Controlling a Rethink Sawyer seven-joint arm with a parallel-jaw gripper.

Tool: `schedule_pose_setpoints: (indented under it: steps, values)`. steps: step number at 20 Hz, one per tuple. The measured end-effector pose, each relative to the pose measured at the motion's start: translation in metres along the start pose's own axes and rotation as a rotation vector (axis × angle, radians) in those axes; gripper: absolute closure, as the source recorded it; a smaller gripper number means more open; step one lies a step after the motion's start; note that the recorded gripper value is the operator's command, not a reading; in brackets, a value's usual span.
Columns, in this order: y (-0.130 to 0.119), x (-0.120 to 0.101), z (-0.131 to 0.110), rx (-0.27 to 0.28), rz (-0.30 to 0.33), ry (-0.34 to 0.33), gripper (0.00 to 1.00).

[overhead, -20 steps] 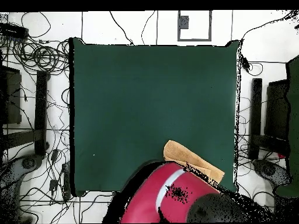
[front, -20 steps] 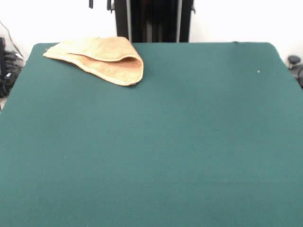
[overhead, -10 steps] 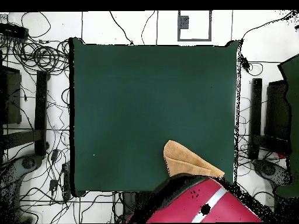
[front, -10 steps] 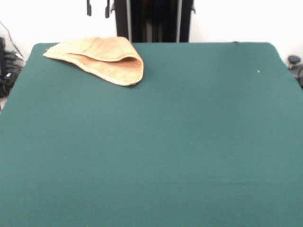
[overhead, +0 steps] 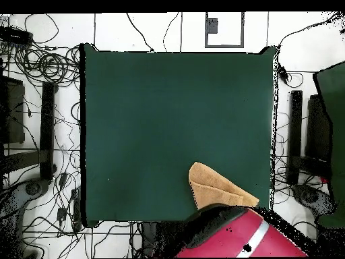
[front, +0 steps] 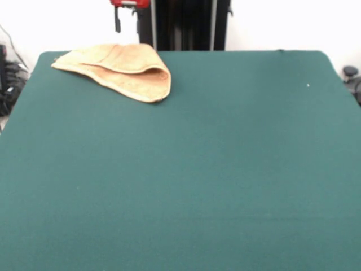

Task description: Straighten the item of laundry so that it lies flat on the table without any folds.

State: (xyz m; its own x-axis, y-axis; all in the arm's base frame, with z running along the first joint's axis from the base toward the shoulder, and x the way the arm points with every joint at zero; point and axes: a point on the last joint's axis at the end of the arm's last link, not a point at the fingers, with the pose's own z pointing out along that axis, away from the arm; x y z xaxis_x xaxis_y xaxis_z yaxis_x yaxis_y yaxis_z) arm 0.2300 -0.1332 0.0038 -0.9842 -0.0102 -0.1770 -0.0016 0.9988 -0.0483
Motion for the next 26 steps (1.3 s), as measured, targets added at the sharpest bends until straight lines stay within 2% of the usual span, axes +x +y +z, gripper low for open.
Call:
schedule_pose_setpoints:
  steps: [7, 15, 26]
  values:
    - [0.002, -0.013, 0.006, -0.003, 0.019, 0.034, 0.00]
    - [0.010, -0.022, 0.015, -0.016, 0.048, 0.005, 0.00]
    - [0.024, -0.015, 0.032, -0.080, 0.111, -0.050, 0.00]
